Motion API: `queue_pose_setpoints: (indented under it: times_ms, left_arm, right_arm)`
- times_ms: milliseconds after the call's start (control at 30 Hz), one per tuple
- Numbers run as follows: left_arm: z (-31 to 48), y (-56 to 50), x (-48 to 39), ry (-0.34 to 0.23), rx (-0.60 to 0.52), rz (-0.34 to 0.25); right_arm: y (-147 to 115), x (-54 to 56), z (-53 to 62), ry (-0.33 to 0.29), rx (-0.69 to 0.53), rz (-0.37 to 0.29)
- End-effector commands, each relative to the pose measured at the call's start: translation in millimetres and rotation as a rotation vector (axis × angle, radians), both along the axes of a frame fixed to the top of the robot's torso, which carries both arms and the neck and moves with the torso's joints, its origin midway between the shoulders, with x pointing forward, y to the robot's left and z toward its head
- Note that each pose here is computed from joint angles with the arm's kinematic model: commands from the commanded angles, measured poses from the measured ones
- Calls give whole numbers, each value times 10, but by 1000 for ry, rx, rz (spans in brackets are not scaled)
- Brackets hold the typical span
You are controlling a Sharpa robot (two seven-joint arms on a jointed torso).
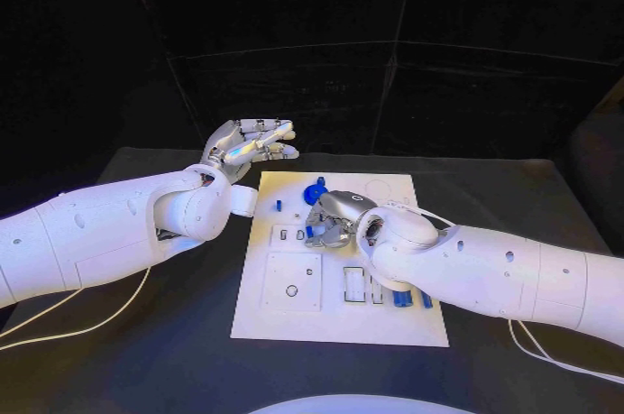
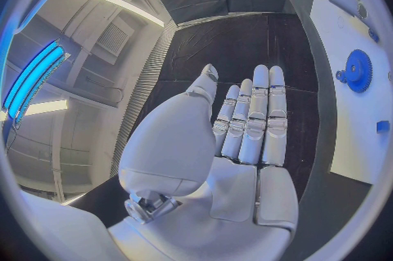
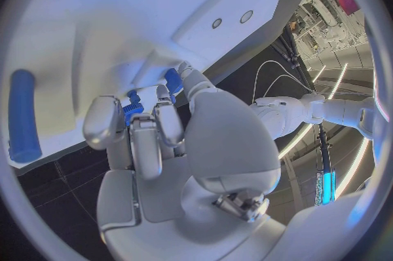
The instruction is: Assemble the parts on the task board
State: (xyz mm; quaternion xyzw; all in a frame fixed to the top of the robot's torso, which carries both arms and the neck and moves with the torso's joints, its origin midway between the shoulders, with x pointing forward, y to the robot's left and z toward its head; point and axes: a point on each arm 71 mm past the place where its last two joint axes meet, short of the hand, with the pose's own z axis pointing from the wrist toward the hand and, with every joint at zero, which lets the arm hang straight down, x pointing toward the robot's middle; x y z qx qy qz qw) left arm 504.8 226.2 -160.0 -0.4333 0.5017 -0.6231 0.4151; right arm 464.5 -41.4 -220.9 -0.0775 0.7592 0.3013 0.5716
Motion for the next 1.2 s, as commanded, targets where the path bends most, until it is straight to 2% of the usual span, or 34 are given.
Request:
queue_pose_setpoints:
  times_ms: [33, 133, 300, 467, 600, 733, 933, 1067, 1200]
  left_arm:
    - [15, -9, -1, -7, -4, -15]
    - [9, 2, 3, -2, 2, -13]
    - [-5, 23, 9, 6, 31, -24]
    - [-39, 48, 9, 34, 99, -48]
    - [-115, 83, 1, 101, 253, -68]
    - [-203, 108, -17, 184, 409, -104]
    - [-307, 54, -73, 322, 725, -253]
    - [-320, 2, -71, 357, 941, -303]
    - [-330, -76, -50, 383, 1070, -316]
  right_arm:
    - [-4, -7, 57, -43, 56, -7]
    - [-46, -47, 108, -83, 109, 27]
    - [-173, -135, 190, -109, 157, 134]
    - [-352, -176, 324, -95, 187, 202]
    - [-564, -199, 467, -58, 233, 220]
    - [-835, -161, 660, -34, 289, 180]
    - [-1296, 34, 906, -22, 364, 41]
    - [-1516, 183, 972, -26, 395, -40]
    - [-1625, 266, 995, -31, 407, -84]
